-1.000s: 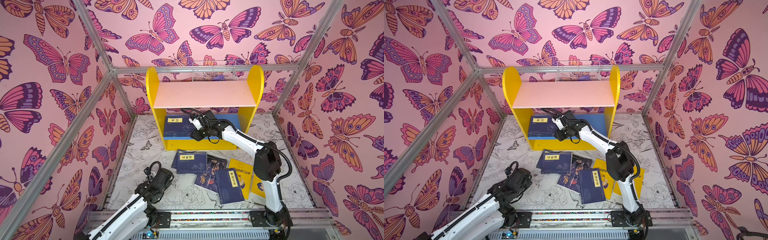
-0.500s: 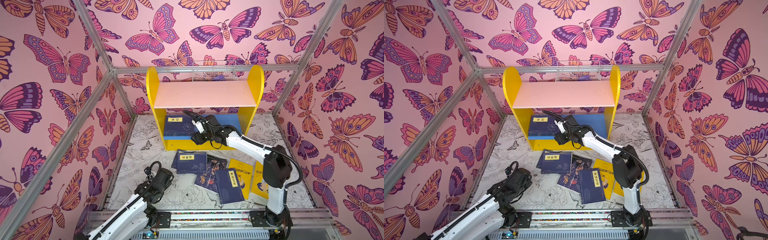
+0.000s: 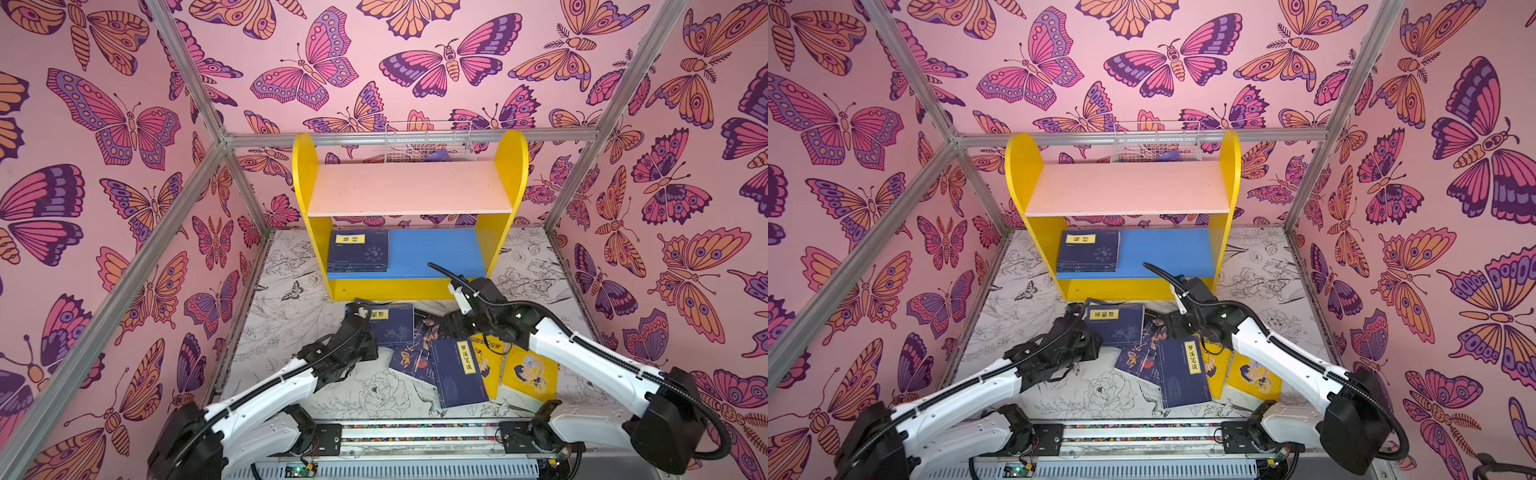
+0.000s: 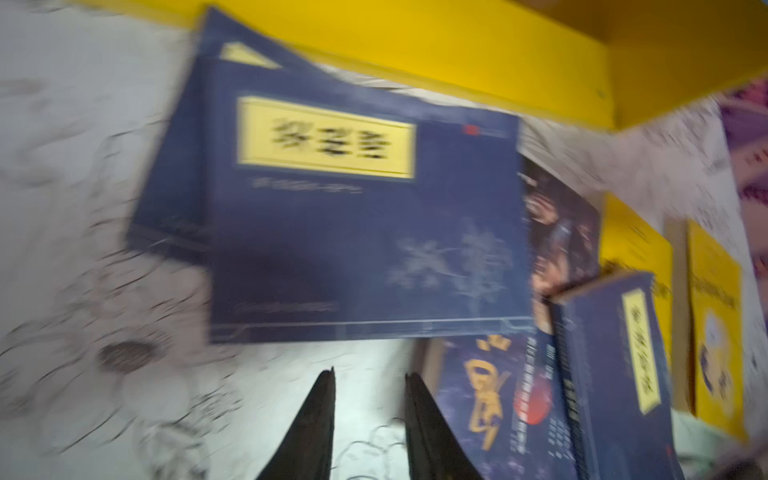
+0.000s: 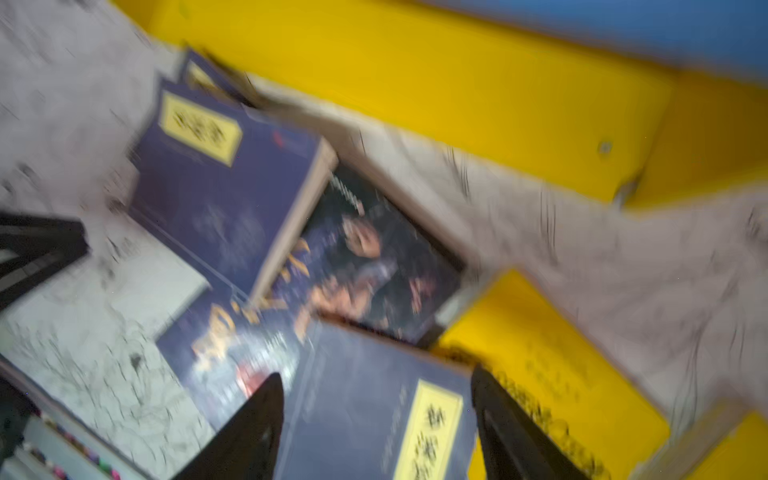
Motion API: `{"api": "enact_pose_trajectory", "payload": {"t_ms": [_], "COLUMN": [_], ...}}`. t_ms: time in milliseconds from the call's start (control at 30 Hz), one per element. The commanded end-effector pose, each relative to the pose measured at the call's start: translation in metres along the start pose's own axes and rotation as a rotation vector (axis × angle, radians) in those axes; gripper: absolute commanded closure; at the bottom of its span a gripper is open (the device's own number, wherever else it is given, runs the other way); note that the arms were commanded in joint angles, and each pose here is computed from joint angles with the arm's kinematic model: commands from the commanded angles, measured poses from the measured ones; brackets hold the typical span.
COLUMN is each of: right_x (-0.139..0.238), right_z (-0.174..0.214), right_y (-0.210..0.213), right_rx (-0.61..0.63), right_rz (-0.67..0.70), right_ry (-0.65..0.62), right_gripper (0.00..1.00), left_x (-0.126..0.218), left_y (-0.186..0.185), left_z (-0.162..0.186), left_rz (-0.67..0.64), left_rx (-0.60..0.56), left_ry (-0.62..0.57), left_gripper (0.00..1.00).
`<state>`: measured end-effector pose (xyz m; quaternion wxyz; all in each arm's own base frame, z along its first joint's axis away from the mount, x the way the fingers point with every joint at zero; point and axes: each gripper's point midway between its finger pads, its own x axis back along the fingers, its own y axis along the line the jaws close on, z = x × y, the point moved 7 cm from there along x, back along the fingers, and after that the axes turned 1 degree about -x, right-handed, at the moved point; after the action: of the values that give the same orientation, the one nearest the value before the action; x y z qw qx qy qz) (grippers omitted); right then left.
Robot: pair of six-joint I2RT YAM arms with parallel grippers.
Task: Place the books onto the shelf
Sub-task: 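Grasp a blue book at the pile with the right gripper while the left reaches in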
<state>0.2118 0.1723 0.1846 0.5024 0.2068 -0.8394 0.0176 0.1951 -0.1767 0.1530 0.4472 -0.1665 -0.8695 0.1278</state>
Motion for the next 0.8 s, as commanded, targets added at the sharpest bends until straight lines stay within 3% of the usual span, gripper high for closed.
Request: {"api": "enact_pose_trajectory", "payload": {"t_ms": [0,167,367,633,767], "right_x": [-0.002,-0.026,-0.061,-0.048,-0.038], "right_z": [0.052,0.081,0.08,0.023,-0.002], "right_y": [-0.021,-0.03,-0.031,-0.015,-0.002], "right_rx": [-0.133,-0.286,-0.307,-0.2,-0.205], "right_rz": [0.015,-0.088,-0.133,-0.24,-0.352], "right_ry": [0.224,0.373,0.503,0.308,0.211], "right_gripper": [0.26,0.27,0.31,0.44,0.5], "left_x": [-0.015,-0.06,-0.096,-0.097,-0.1], "left_y": [-0.058,-0.105,-0.114,-0.089,-0.08], "left_z": [-0.007,0.014,0.027,0.037,0.045], "left_rz": [0.205,0.28,0.226,0.099,0.071], "left_rx": [-0.282,-0.481,-0.495,-0.496,-0.477], "left_ry": [0.032,0.213,0.349,0.37,0.394], "left_gripper": [0.62,0.47,0.43,0.51,0.55]}}
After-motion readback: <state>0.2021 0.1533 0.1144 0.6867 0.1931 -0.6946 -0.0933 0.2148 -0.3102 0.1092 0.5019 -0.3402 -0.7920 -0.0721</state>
